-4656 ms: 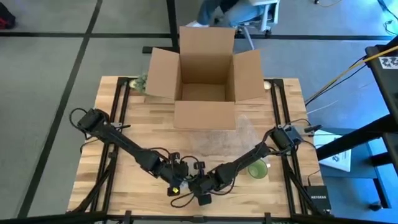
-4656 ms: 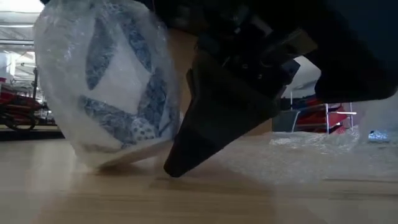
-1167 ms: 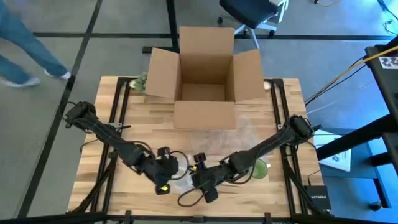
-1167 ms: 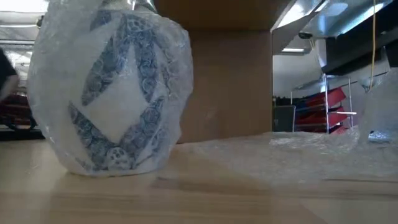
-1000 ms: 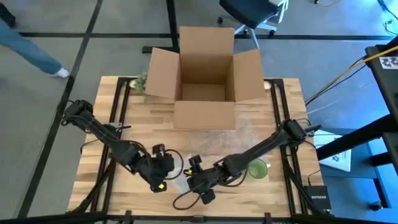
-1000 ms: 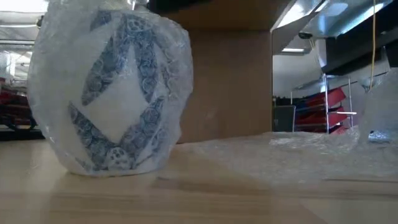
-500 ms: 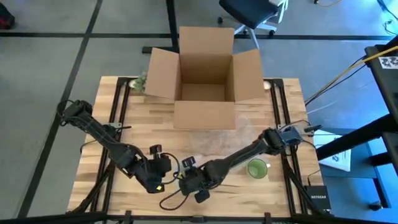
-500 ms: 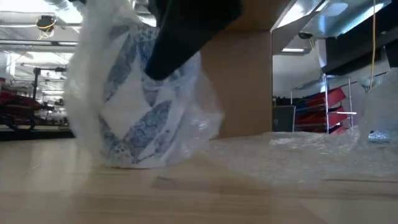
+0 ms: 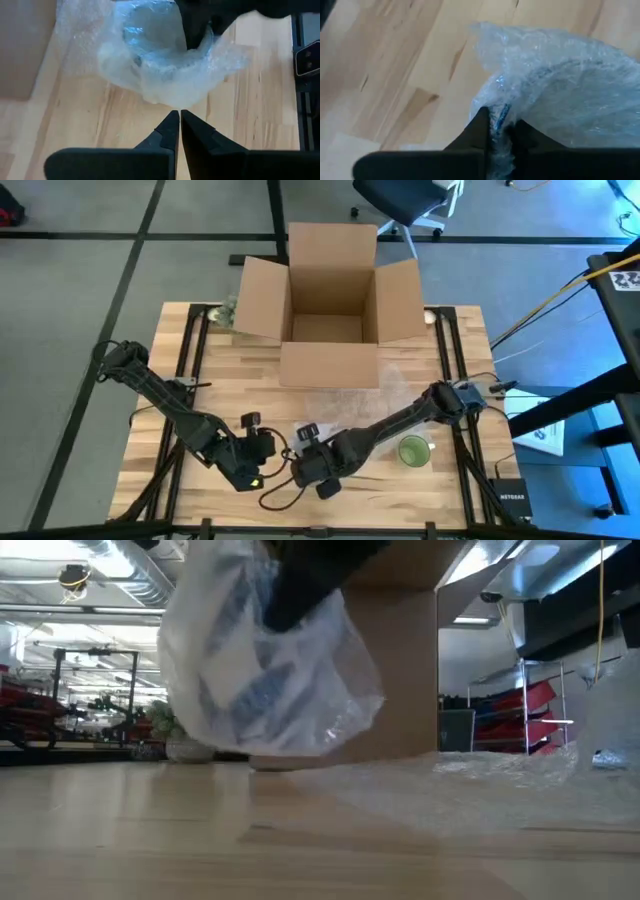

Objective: Wrap mug
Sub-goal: Put the wrapped white mug into the box

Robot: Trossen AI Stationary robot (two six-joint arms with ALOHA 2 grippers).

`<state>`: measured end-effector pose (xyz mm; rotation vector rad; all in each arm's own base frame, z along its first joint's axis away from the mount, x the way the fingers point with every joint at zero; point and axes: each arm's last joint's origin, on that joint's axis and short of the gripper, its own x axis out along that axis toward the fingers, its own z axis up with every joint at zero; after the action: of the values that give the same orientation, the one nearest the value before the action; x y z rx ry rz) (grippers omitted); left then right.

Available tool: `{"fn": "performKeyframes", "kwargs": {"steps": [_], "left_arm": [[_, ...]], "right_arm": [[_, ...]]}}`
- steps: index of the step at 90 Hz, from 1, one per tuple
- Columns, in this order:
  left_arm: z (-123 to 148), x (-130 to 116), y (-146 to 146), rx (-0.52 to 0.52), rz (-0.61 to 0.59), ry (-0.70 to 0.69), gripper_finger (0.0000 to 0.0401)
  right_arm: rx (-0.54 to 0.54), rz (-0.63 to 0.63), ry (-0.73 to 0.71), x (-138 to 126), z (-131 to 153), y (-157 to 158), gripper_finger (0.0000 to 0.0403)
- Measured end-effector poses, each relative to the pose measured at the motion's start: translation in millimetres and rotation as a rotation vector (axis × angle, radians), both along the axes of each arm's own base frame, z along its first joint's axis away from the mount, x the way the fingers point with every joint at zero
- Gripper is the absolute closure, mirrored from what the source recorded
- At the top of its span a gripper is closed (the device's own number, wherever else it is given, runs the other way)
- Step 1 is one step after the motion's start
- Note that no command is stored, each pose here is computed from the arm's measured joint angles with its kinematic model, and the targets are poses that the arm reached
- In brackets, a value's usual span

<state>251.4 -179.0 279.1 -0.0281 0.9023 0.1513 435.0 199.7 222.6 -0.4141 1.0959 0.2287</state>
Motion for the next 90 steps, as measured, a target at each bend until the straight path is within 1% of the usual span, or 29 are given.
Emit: {"fn": "performKeyframes", "kwargs": {"steps": [16,25,55,90], "left_arm": [[-0.1,2.5,3.9,-0.015,0.031,0.001,0.0401],[-0.2,3.7,5.5,-0.026,0.048,0.000,0.0401],[0.0,4.3,6.0,-0.037,0.062,-0.004,0.0401],[0.0,4.3,5.9,-0.023,0.044,-0.001,0.0401]], "right_arm": [[-0.003,0.058,-0.045,5.6,-3.1,0.3,0.0392],[-0.013,0.056,-0.028,5.3,-4.5,-3.1,0.0392],[-0.022,0.061,-0.043,6.5,-3.7,-3.5,0.0392],[-0.021,0.062,-0.045,6.6,-3.0,-3.3,0.0392]]}}
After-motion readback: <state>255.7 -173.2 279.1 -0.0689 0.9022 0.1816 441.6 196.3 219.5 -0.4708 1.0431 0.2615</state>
